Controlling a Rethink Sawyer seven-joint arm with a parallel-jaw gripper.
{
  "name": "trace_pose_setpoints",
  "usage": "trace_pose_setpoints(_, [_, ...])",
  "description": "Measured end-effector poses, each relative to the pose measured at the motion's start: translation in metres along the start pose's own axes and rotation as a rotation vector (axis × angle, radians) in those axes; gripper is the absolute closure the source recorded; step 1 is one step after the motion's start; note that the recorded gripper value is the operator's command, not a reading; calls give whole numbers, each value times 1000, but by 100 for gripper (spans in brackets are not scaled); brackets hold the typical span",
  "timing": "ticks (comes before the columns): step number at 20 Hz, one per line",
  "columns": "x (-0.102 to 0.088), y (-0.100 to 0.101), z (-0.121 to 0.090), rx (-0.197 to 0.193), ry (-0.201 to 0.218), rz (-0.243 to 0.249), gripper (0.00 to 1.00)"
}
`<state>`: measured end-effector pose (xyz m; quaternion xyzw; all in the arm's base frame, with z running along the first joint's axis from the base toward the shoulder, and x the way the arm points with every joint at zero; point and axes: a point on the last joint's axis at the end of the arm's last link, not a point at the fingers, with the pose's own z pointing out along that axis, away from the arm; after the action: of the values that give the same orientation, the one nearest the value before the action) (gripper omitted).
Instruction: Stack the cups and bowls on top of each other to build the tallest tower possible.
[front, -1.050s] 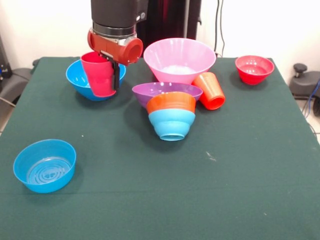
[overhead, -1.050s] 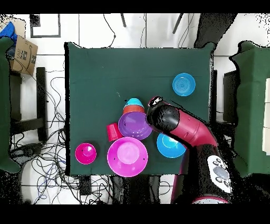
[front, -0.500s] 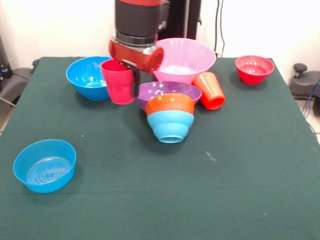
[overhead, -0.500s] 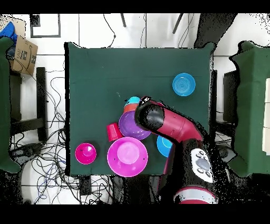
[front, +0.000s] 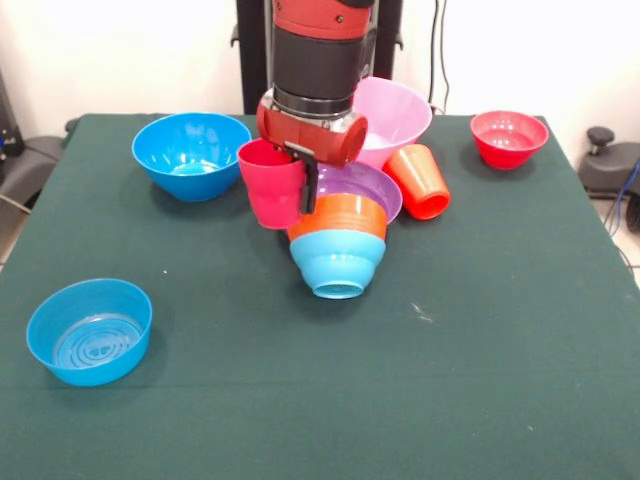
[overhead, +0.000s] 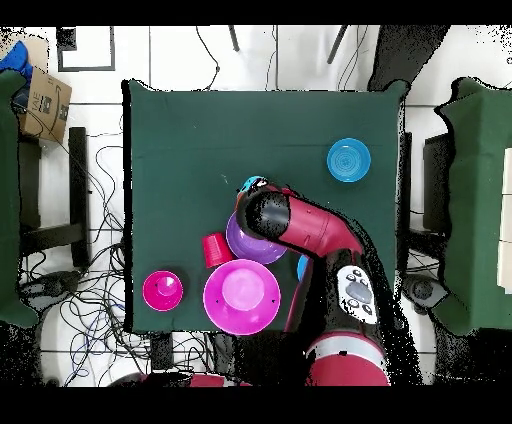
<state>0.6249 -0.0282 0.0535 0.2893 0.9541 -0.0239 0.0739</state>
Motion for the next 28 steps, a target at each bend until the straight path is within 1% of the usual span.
trace_pose_setpoints(9, [-29, 2, 15, 3, -36, 19, 100])
trace_pose_setpoints(10, [-36, 3, 21, 6, -45, 20, 100])
trace_pose_setpoints(16, [-41, 9, 32, 14, -54, 17, 100])
trace_pose_setpoints(21, [-42, 18, 38, 31, -41, 14, 100])
trace_pose_setpoints(28, [-57, 31, 57, 52, -38, 15, 100])
